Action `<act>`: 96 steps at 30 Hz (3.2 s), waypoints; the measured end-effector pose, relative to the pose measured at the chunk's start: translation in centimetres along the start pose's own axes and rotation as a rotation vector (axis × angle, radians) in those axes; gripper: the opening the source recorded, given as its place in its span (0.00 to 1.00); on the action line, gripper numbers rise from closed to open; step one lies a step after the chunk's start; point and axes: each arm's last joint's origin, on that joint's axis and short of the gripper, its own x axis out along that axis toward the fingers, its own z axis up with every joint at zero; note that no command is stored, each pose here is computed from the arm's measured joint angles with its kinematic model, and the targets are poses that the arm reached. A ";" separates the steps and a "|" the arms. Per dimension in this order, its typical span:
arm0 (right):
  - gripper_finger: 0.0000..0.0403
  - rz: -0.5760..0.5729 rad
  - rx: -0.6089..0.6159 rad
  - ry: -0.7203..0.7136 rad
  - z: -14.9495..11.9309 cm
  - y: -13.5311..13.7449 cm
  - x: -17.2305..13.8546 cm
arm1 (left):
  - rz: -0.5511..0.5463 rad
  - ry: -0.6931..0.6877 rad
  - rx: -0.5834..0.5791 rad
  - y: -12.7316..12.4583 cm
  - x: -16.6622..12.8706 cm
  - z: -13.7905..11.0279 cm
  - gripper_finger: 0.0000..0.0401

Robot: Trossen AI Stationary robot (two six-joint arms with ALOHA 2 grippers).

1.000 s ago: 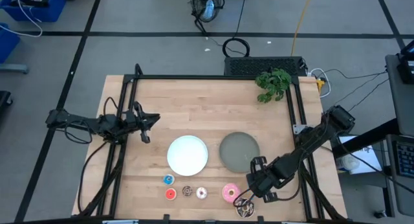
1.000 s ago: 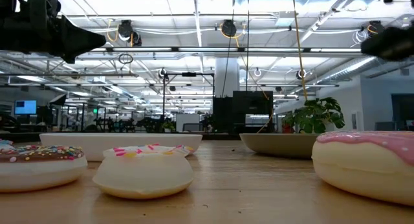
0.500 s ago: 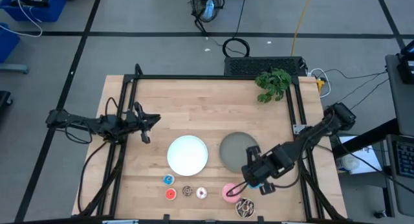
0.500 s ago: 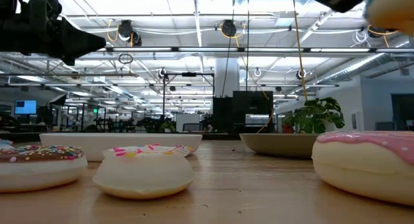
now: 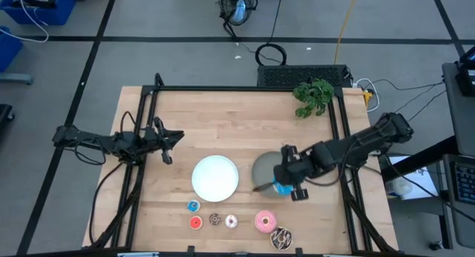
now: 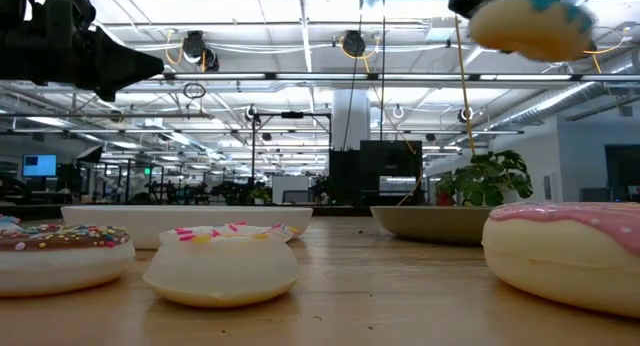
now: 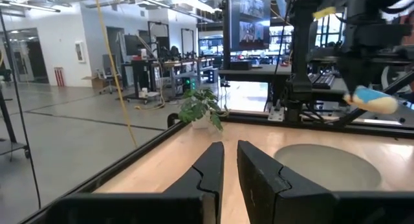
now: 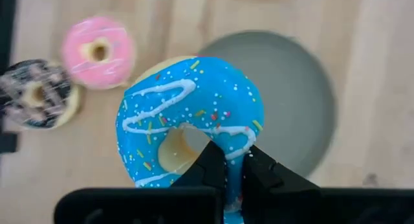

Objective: Pick & Place donuts
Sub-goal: Put the big blue donut on the gray plate, then put the big black donut on the gray plate

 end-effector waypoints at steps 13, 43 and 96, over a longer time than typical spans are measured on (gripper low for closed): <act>0.02 0.004 0.183 0.040 -2.1 -11.2 4.9 | 0.014 0.024 0.014 0.0 0.0 -0.2 0.13; 0.02 0.043 0.279 0.071 -6.5 -9.7 12.1 | 0.105 0.022 0.021 0.3 0.0 -0.2 0.13; 0.05 -0.044 -0.029 -0.140 0.4 3.2 2.6 | 0.132 0.003 0.039 0.4 0.0 0.1 0.13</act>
